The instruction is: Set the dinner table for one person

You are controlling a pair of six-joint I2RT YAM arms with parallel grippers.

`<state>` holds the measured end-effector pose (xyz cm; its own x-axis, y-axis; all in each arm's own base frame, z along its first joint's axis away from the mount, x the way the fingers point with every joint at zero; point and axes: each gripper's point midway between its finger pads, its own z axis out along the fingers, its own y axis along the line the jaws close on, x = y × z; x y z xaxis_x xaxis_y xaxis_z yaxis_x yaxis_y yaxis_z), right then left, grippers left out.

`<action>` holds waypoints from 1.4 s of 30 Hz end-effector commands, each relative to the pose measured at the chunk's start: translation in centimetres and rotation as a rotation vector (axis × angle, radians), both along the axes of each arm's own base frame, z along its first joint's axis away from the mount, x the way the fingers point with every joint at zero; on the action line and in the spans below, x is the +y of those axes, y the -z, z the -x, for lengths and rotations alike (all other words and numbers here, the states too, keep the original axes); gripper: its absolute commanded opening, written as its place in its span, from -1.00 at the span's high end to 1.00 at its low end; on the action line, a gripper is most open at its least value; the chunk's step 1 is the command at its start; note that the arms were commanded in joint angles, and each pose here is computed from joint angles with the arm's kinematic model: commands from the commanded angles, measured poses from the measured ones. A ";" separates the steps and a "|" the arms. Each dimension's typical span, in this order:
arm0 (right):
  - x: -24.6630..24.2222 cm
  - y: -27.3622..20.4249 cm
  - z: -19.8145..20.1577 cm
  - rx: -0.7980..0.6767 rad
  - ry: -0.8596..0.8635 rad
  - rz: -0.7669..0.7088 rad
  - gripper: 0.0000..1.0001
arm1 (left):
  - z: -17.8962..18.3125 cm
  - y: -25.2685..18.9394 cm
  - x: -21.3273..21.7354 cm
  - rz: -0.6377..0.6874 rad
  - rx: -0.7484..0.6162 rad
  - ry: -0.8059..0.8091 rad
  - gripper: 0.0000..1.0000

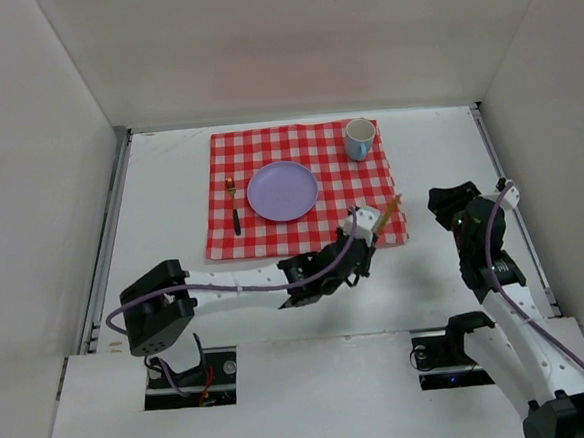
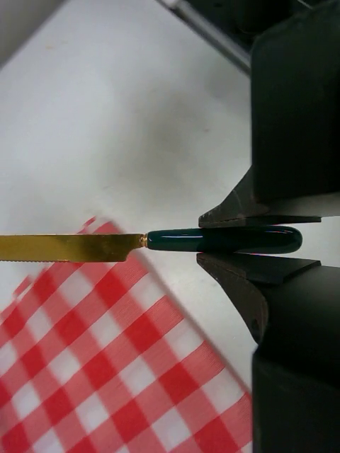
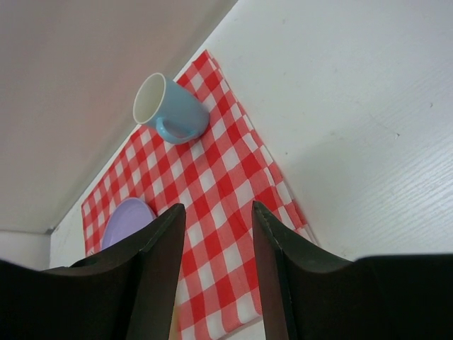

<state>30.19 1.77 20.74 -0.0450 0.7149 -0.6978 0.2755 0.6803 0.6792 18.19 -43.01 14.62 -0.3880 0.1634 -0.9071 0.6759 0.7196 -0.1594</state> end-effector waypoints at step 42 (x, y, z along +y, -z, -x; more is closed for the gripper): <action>6.3 1.8 -2.3 0.019 -0.237 0.027 -0.01 | -22.8 9.6 2.1 0.198 0.238 -0.714 0.92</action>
